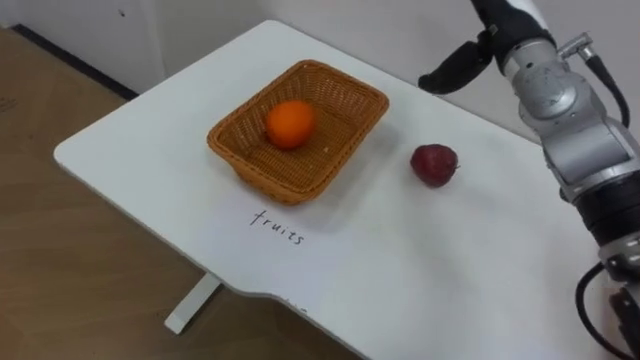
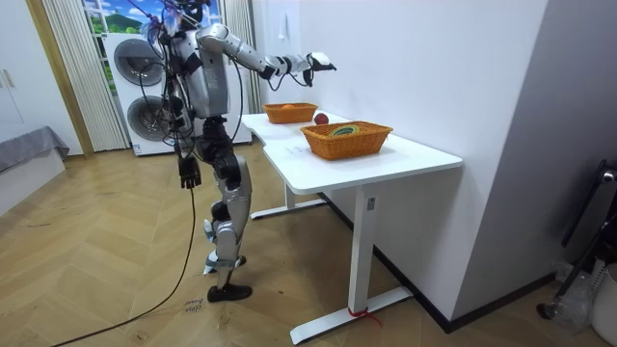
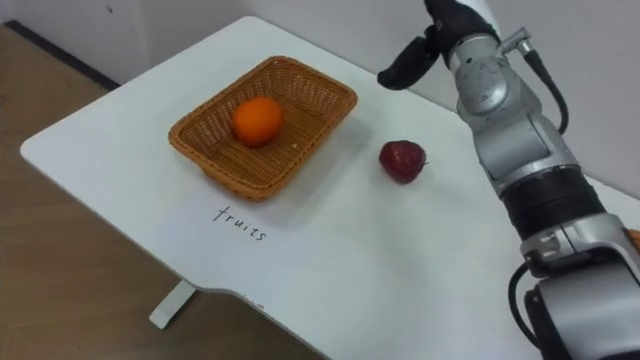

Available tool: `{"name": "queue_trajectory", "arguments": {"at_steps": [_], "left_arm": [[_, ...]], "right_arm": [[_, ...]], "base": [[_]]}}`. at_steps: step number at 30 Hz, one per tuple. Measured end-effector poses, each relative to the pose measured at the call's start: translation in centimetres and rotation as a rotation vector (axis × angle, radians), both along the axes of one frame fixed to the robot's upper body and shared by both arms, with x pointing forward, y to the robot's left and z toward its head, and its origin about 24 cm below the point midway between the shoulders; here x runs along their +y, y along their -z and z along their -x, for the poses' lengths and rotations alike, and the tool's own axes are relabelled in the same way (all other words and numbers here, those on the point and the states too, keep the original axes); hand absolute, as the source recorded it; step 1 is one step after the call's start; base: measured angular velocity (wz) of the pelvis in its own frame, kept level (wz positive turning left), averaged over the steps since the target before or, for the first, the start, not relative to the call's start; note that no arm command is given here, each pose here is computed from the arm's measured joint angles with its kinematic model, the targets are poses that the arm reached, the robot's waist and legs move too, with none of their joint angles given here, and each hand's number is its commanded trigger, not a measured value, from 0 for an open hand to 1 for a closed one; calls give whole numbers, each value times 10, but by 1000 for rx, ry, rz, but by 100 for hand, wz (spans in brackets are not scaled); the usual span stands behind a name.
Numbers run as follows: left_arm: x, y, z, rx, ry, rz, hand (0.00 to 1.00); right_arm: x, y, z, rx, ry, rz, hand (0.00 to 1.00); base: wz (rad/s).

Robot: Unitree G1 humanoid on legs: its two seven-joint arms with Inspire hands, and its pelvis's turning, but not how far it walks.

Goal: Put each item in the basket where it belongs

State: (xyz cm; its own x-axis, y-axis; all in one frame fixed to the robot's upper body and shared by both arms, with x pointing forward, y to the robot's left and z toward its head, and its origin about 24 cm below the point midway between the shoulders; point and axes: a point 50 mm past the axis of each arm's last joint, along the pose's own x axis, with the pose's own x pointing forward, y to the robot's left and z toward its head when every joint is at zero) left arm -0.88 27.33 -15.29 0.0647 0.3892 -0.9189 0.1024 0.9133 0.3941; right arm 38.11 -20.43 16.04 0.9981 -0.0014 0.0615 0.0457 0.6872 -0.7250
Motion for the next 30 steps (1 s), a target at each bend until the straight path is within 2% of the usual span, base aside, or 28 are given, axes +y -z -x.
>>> {"name": "queue_trajectory", "arguments": {"at_steps": [12, 30], "left_arm": [[0, 0, -1, 1, 2, 2, 0], [0, 0, -2, 11, 14, 46, 0]], "right_arm": [[-18, 19, 8, 70, 59, -39, 0], [-7, 34, 21, 135, -22, 48, 0]], "base": [[-8], [0]]}}
